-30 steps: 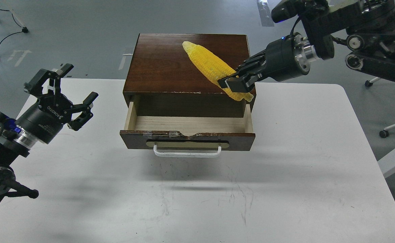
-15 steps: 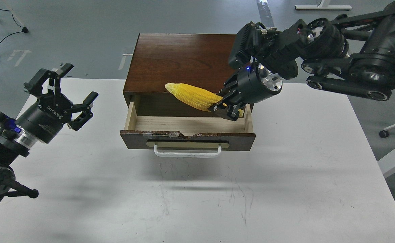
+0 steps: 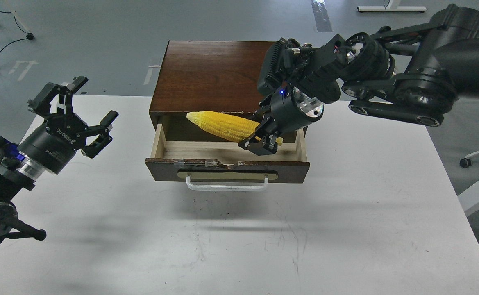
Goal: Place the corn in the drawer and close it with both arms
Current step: 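Lift the corn with the right gripper and lower it into the open drawer, then open the right gripper and withdraw it from the drawer, then swing the left gripper down in front of the drawer handle, then position the left gripper against the drawer front below the handle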
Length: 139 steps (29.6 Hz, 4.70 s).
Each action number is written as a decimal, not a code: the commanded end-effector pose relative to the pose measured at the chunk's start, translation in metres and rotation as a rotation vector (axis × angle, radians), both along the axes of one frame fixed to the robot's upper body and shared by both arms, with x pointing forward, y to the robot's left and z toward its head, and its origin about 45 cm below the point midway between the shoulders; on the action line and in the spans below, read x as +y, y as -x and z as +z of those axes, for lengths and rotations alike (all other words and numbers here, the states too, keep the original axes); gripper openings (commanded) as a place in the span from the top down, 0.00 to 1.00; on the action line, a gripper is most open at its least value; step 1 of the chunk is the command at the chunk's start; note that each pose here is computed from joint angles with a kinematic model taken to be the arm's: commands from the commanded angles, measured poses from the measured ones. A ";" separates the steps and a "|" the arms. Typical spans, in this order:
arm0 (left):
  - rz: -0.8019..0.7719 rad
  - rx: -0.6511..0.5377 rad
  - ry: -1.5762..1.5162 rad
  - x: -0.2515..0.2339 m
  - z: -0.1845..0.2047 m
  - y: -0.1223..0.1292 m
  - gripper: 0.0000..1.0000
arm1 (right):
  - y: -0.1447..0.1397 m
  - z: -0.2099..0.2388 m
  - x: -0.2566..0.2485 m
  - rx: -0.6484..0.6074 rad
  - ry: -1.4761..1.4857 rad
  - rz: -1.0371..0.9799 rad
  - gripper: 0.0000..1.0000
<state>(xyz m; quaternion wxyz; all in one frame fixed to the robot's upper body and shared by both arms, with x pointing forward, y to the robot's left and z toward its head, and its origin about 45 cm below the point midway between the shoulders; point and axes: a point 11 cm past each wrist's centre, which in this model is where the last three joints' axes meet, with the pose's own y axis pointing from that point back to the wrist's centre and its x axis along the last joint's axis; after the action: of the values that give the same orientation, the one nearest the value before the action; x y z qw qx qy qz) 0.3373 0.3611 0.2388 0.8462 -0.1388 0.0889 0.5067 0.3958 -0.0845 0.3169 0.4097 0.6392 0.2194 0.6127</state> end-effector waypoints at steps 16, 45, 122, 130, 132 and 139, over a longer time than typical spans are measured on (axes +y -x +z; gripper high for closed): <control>0.026 -0.068 -0.013 0.015 0.017 -0.001 0.00 | -0.044 0.087 -0.130 0.254 -0.851 -0.675 0.01; -0.501 -0.781 -0.638 -0.165 0.121 0.024 0.00 | 0.016 -0.087 -0.281 0.679 -1.443 -1.405 0.01; -0.762 -0.331 -0.724 -0.182 -0.064 0.074 1.00 | 0.045 -0.135 -0.278 0.767 -1.389 -1.498 0.01; -0.739 -0.327 -0.739 -0.178 -0.066 0.067 1.00 | 0.046 -0.136 -0.278 0.768 -1.386 -1.500 0.01; -0.733 -0.328 -0.742 -0.178 -0.066 0.066 1.00 | 0.046 -0.136 -0.278 0.769 -1.385 -1.501 0.01; -0.708 -0.323 -0.751 -0.173 -0.066 0.060 1.00 | 0.048 -0.138 -0.279 0.772 -1.385 -1.507 0.01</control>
<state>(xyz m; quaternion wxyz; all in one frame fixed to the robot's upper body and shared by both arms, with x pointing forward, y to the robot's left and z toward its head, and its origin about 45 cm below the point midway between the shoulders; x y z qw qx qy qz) 0.2752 0.1862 0.1738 0.9604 0.1331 -0.1891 0.1556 0.3485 -0.3631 0.1800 0.1348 0.8507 -0.5061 -0.0448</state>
